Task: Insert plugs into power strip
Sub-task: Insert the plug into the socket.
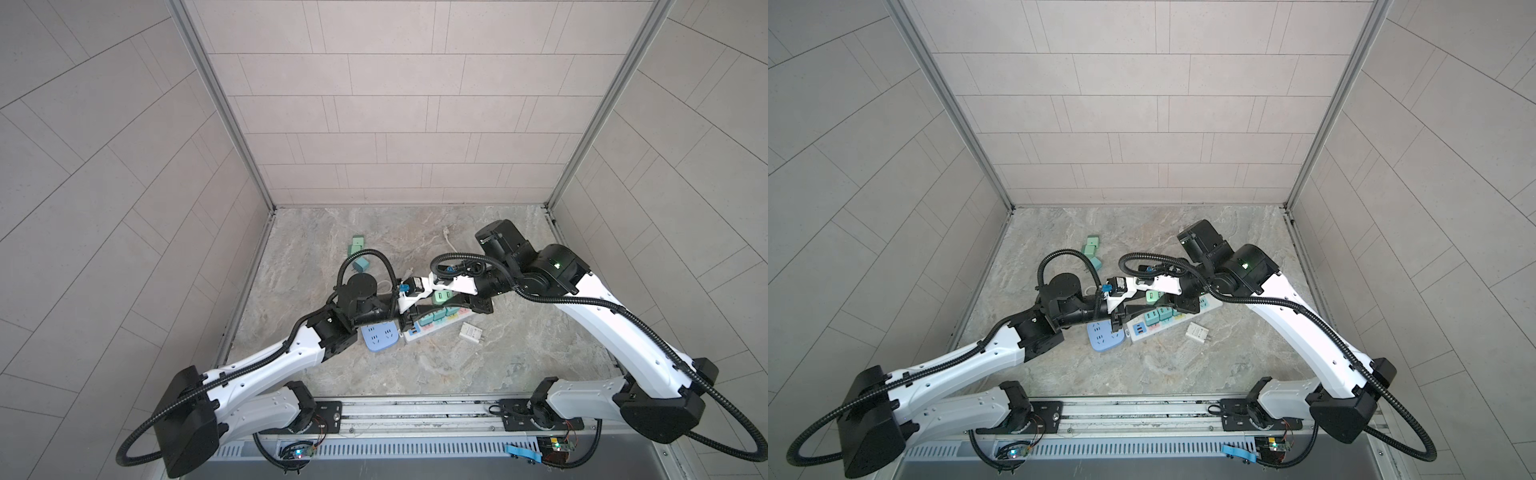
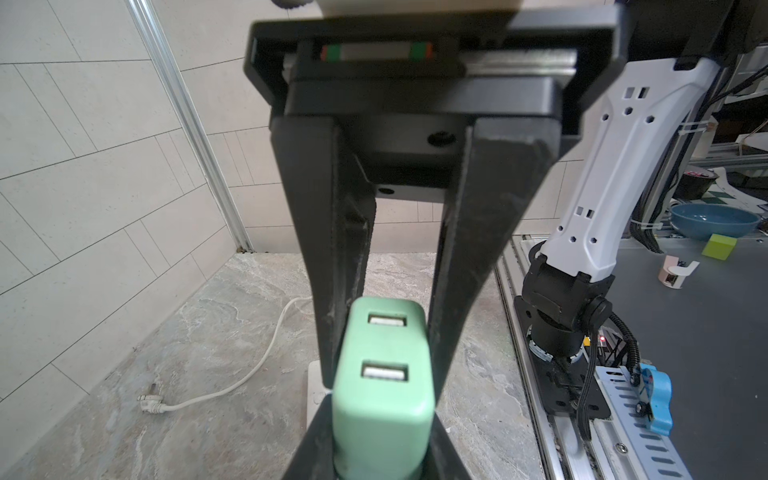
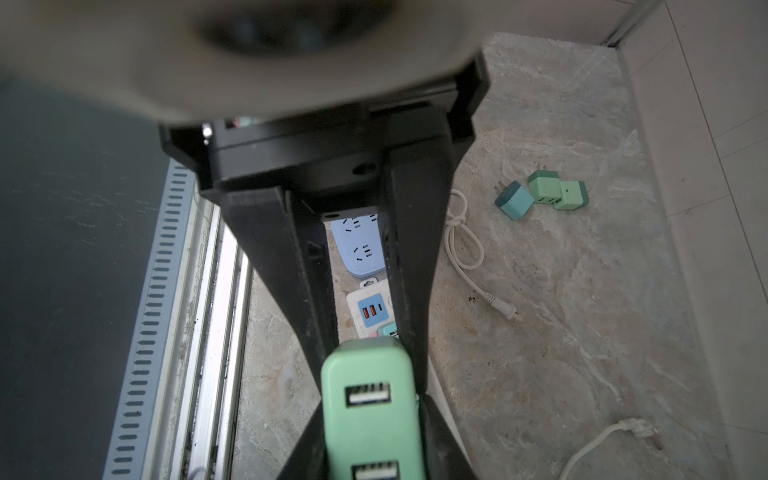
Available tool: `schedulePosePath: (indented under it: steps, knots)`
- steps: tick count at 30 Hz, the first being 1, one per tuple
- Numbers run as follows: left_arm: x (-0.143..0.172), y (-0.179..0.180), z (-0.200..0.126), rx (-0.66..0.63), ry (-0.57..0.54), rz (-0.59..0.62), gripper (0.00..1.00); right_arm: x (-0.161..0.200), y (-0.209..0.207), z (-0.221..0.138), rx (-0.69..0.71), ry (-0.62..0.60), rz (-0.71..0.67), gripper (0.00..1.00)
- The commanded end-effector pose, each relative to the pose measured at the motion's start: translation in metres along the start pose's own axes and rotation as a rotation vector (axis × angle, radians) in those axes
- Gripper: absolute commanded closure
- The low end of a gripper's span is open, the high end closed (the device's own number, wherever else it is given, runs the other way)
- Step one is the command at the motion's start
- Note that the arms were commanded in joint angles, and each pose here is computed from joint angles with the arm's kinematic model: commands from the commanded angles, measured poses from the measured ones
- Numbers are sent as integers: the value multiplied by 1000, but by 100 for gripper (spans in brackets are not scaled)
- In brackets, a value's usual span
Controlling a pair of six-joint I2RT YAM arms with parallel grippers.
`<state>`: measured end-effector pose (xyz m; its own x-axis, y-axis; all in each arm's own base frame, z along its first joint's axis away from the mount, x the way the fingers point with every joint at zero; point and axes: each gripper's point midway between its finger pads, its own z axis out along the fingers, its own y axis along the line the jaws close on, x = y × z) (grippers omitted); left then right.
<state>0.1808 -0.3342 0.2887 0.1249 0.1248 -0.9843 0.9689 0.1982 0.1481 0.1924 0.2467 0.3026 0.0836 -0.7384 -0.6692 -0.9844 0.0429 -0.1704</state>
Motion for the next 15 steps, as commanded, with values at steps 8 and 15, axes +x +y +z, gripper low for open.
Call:
schedulePosePath:
  steps: [8,15]
  knots:
    - [-15,17,-18,-145,-28,17,31,23,-13,-4,2,-12,-37,100]
    - [14,35,-60,-334,-30,-78,17,75,-30,-5,35,-98,-162,100]
